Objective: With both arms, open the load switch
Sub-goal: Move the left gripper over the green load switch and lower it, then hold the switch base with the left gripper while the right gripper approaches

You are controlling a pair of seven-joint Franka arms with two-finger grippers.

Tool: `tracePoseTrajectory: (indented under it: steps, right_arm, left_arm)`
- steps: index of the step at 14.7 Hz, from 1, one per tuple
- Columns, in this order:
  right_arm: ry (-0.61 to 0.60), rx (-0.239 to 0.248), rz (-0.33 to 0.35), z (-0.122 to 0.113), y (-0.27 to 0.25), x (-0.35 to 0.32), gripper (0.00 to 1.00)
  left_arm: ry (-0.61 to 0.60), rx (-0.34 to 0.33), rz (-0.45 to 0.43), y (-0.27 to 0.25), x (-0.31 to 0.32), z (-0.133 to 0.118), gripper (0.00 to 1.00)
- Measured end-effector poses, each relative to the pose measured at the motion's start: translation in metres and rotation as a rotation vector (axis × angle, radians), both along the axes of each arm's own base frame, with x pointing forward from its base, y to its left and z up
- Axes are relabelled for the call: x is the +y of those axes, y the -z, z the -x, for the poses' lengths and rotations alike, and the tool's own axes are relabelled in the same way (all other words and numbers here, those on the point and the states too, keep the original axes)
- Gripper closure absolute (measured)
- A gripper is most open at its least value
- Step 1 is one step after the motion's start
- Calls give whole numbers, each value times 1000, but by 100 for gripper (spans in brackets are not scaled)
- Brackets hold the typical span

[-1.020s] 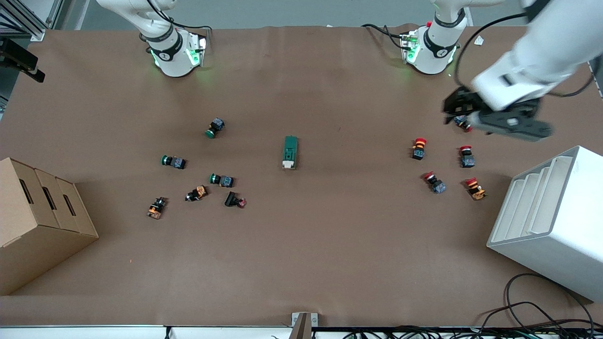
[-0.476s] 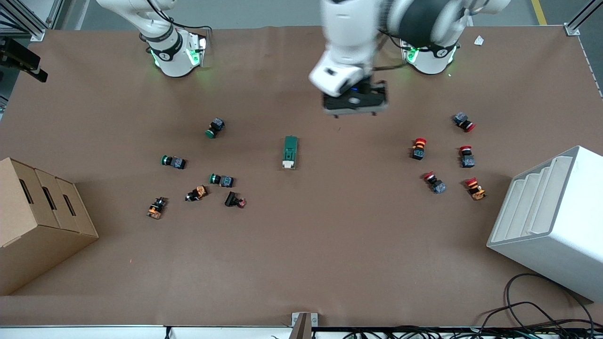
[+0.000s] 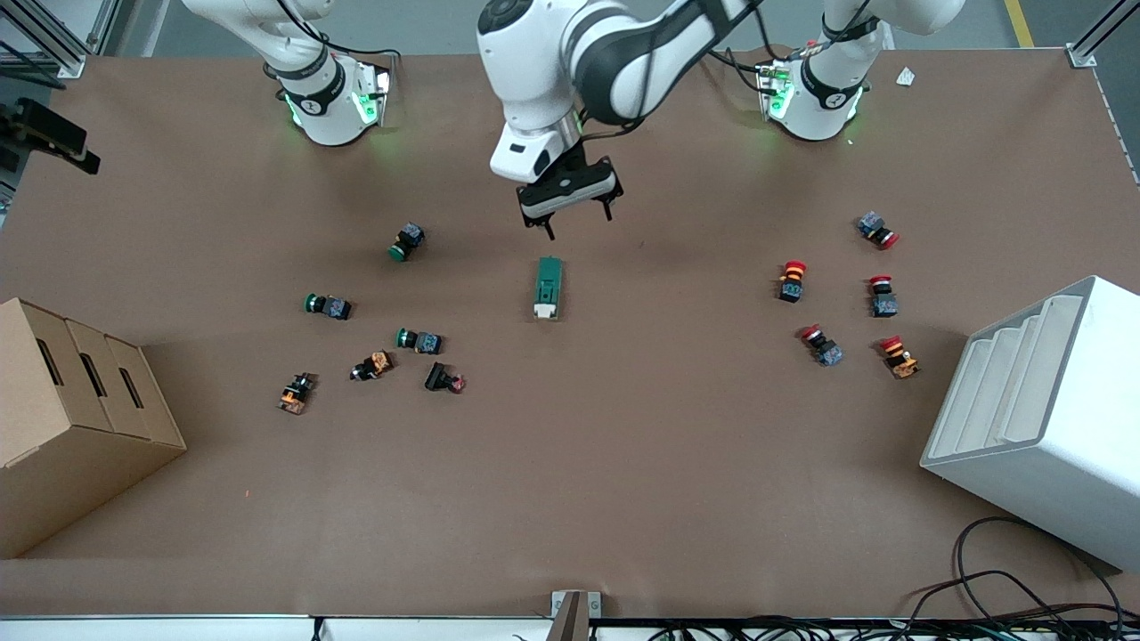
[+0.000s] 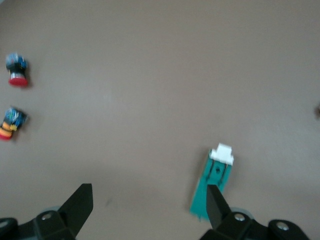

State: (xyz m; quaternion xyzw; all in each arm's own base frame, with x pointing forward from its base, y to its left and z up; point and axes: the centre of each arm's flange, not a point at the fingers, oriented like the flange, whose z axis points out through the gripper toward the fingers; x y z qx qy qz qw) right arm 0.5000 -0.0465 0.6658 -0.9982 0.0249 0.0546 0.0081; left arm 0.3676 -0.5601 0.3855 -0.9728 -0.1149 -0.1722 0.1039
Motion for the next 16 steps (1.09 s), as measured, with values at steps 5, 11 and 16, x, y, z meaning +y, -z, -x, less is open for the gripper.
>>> tracePoseTrajectory:
  steps: [5,11,16]
  right_arm:
    - [13,89,0,-29,48,-2,0]
    - [301,122,58,-58,87,48,0]
    - [602,134,80,-85,137,146,0]
  left_arm:
    - [63,-136,2,46,-15,16,0]
    - [108,-342,-9,121,-6,35,0]
    - [183,-543,28,209,0,62,0]
